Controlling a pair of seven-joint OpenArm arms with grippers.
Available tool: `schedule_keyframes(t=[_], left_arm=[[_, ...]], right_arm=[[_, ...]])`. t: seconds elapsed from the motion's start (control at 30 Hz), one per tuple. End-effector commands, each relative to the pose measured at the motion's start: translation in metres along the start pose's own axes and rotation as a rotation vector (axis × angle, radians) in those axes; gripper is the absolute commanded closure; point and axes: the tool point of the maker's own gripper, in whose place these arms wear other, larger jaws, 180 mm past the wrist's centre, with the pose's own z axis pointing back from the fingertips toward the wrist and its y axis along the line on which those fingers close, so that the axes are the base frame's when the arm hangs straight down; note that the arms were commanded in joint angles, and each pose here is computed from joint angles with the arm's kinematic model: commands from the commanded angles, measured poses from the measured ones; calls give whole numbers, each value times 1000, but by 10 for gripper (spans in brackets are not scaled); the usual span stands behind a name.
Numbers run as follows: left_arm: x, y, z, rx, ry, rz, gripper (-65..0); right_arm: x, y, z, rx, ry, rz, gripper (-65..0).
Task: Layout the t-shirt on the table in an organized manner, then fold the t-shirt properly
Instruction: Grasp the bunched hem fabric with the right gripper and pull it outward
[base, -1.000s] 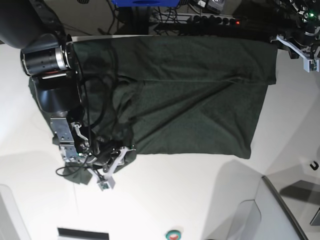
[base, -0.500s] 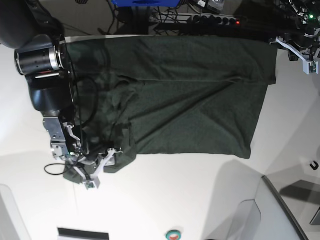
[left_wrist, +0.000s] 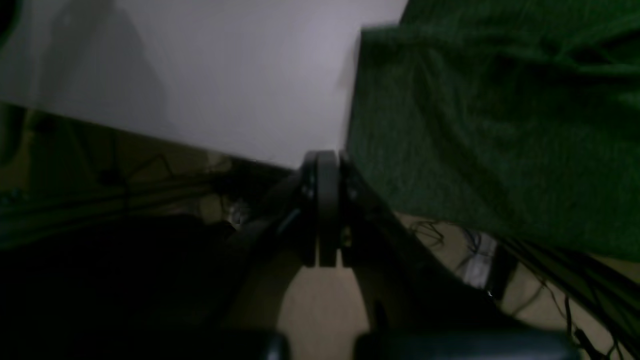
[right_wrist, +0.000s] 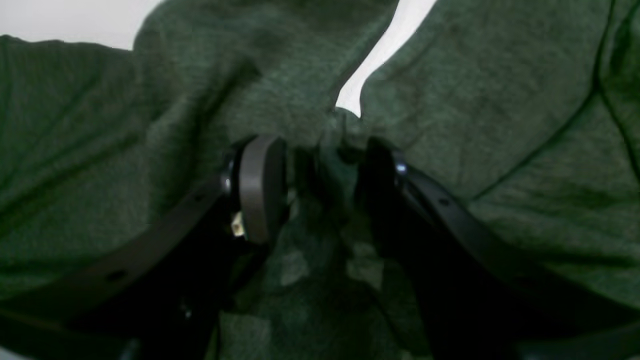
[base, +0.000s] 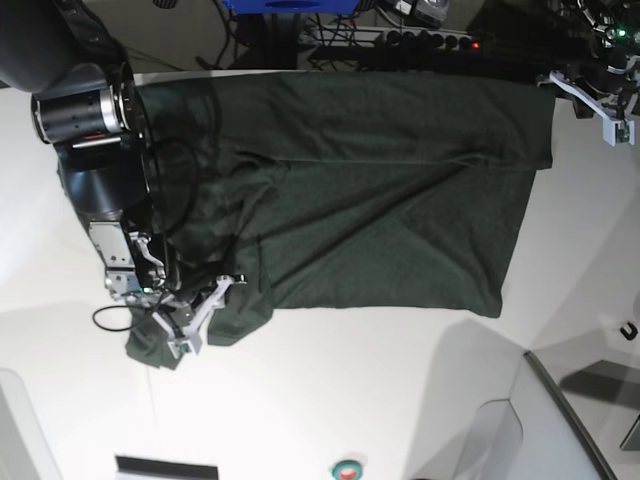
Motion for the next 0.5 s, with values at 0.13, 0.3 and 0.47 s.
schedule_keyframes(t=[0.13, 0.3, 0.47], left_arm=[[-1, 4, -1, 3, -5, 3, 0], [-1, 4, -1, 3, -5, 3, 0], [0, 5, 0, 6, -8, 2, 0]], right_arm=[[29, -1, 5, -3, -70, 7, -83], [29, 0, 5, 0, -70, 8, -69], [41, 5, 18, 4, -111, 40, -3]])
